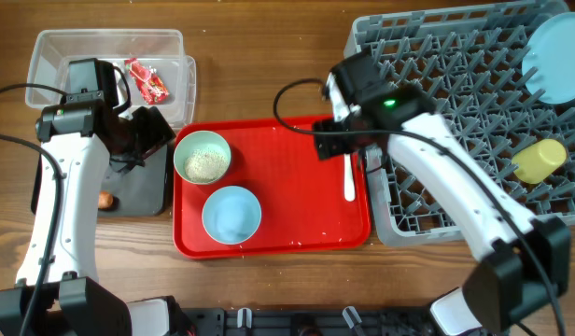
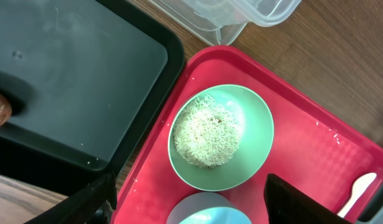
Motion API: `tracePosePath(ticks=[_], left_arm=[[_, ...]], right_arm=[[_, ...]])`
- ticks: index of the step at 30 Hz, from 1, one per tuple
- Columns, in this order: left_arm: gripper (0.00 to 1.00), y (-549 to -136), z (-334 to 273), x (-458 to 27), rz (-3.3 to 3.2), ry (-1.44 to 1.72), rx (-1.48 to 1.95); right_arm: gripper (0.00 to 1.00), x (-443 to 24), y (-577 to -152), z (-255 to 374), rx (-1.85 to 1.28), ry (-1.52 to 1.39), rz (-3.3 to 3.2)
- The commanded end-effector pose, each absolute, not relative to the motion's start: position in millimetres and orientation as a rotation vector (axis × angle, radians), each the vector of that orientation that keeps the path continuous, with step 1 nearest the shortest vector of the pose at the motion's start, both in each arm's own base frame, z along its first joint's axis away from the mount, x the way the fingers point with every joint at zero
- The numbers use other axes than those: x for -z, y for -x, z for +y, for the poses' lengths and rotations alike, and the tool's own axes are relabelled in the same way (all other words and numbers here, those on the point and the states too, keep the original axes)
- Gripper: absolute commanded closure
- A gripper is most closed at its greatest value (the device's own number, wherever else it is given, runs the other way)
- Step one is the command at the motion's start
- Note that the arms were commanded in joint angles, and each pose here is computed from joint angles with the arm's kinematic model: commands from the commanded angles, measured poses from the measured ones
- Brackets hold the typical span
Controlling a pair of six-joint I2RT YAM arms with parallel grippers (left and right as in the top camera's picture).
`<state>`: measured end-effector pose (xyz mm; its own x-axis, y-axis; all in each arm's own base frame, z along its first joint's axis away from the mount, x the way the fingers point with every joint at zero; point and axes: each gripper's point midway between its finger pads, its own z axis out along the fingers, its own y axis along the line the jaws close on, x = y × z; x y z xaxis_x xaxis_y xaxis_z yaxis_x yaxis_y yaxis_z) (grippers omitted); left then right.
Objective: Sort waste into correct bins and load items into the dishwasher rack
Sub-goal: 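Grasp the white spoon on the red tray with the right gripper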
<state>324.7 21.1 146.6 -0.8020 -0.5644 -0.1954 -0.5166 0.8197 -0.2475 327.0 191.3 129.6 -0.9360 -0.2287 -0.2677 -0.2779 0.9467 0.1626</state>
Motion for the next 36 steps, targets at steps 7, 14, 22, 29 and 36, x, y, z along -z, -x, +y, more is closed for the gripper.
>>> tracePosePath(ticks=[7, 14, 22, 29, 36], left_arm=[[0.24, -325.4, 24.3, -152.7, 2.723, 0.830, 0.254], [0.24, -325.4, 24.3, -152.7, 2.724, 0.829, 0.254], [0.24, -325.5, 24.3, -152.6, 2.724, 0.829, 0.254], [0.24, -325.4, 24.3, -152.6, 2.724, 0.829, 0.254], [0.24, -324.8, 24.2, -152.4, 2.727, 0.830, 0.254]], right_arm=[[0.27, -46.7, -321.7, 166.4, -0.027, 0.103, 3.031], [0.27, 0.4, -319.4, 156.2, 0.117, 0.034, 3.113], [0.68, 9.2, -331.3, 173.9, 0.002, 0.078, 3.081], [0.78, 9.4, -330.4, 174.0, 0.000, 0.084, 3.085], [0.96, 9.3, -325.8, 183.5, -0.084, 0.181, 3.104]])
